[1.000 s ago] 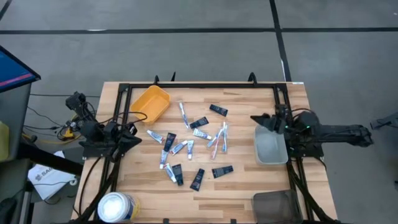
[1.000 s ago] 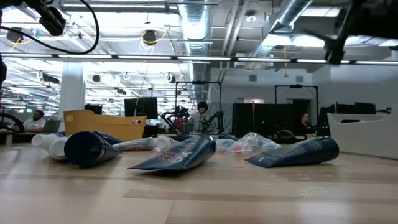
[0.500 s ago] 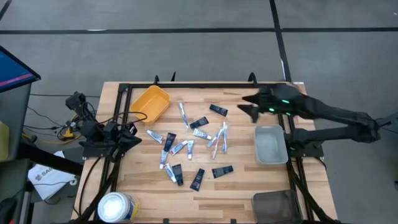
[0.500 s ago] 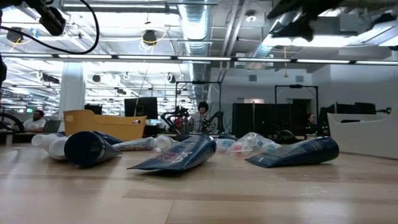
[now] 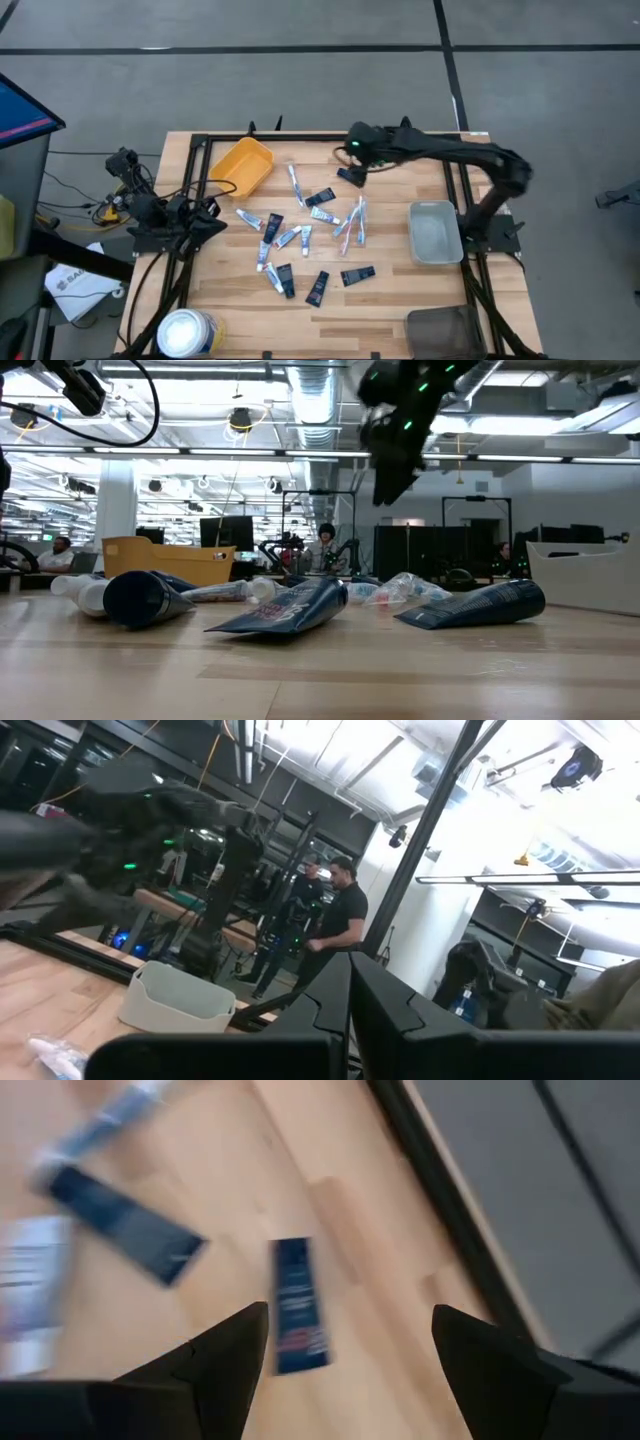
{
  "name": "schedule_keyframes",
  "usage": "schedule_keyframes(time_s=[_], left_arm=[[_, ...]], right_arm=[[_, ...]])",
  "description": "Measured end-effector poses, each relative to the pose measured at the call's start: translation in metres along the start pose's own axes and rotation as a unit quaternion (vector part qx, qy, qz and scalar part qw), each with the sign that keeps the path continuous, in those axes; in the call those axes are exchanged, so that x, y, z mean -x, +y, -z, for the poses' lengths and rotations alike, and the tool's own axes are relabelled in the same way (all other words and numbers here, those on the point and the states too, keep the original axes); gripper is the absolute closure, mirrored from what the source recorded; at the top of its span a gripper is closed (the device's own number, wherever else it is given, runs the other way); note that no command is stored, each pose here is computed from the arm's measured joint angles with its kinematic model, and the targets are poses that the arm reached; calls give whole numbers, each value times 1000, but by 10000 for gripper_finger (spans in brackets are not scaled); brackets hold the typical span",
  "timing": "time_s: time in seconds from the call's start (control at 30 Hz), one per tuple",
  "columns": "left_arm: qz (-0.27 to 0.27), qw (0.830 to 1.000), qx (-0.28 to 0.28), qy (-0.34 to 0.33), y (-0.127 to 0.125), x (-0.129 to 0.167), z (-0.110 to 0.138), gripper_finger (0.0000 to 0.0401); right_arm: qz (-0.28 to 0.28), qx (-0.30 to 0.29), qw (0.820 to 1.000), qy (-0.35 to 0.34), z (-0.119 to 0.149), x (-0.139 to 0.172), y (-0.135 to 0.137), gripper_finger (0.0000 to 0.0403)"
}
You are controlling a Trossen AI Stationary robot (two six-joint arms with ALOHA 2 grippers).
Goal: Pick & Place Travel size toiletries
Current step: Put the blue shave cream into the black bin
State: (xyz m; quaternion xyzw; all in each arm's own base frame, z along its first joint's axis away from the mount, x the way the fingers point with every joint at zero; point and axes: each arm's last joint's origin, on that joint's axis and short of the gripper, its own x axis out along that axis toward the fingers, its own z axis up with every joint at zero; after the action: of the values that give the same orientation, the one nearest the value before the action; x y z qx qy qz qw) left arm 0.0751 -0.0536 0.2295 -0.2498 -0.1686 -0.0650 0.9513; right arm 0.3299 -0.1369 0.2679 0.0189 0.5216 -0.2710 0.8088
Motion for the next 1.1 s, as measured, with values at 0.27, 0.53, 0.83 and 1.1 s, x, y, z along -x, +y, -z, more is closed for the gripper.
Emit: schedule_keyframes(time_s=[0.27, 0.53, 0.83, 1.1], left_arm=[[0, 1000, 1, -1, 0, 0, 0, 399], [0, 1000, 2, -2, 0, 0, 0, 399], [1, 1000, 2, -2, 0, 0, 0, 399], [1, 1000, 1, -2, 0, 0, 0, 399]], right_arm=[[1, 64, 995, 72, -26, -58, 5, 127], [-51, 74, 988, 125, -18, -100, 7, 127], [-88, 69, 987, 119, -17, -126, 1, 127], [-98, 62, 985, 129, -13, -144, 1, 127]])
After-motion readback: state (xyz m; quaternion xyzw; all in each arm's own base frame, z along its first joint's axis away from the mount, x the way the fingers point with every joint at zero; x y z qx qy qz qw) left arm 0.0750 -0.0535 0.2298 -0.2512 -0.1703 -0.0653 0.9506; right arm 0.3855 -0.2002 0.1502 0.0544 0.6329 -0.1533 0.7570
